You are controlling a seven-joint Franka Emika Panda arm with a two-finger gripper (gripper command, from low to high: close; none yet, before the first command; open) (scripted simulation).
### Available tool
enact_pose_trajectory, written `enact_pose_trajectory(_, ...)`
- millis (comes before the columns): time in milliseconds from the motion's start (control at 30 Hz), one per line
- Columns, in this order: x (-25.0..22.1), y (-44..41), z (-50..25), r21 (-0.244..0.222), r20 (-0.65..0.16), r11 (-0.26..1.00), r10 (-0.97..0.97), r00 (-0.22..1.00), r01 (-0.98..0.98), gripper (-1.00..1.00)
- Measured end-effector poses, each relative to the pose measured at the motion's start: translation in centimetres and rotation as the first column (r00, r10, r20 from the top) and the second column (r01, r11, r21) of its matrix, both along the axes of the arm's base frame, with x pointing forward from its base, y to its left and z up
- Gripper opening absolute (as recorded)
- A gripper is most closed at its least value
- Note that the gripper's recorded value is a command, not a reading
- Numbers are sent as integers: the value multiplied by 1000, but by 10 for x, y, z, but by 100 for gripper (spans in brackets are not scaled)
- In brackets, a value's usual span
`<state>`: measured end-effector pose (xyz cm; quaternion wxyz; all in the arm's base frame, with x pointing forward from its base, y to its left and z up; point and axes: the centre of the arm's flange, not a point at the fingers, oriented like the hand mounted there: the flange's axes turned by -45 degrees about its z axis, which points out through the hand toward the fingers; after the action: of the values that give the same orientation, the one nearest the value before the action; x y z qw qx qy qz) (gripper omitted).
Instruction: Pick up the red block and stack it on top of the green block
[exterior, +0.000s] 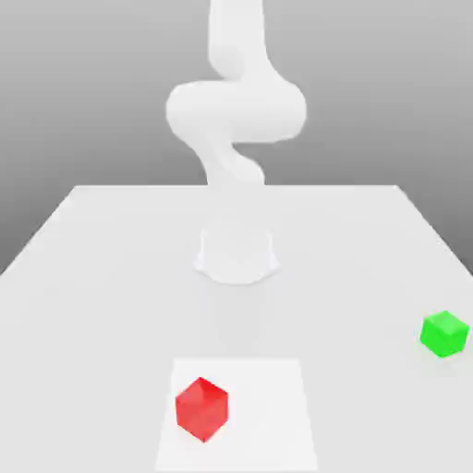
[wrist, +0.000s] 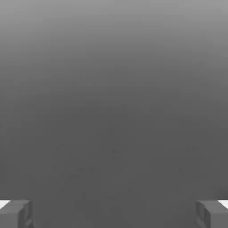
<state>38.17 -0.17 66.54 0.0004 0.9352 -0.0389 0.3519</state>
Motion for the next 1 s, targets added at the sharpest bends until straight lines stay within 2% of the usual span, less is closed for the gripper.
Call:
enact_pose_trajectory(167, 55, -10, -102, 33, -164, 991, -123, 979, 130, 0)
enact_pose_trajectory(333, 82, -24, -208, 50, -318, 965, -230, 920, 259, 0)
enact_pose_trajectory(500, 83, -37, -313, 53, -465, 921, -319, 826, 385, 0)
enact_pose_trajectory(700, 54, -45, -431, 36, -626, 847, -395, 673, 531, 0)
enact_pose_trajectory(900, 46, -44, -508, 29, -658, 829, -405, 635, 559, 0)
enact_pose_trajectory(933, 45, -44, -516, 29, -658, 829, -405, 635, 559, -100)
enact_pose_trajectory(1000, 45, -44, -516, 29, -658, 829, -405, 635, 559, -100)
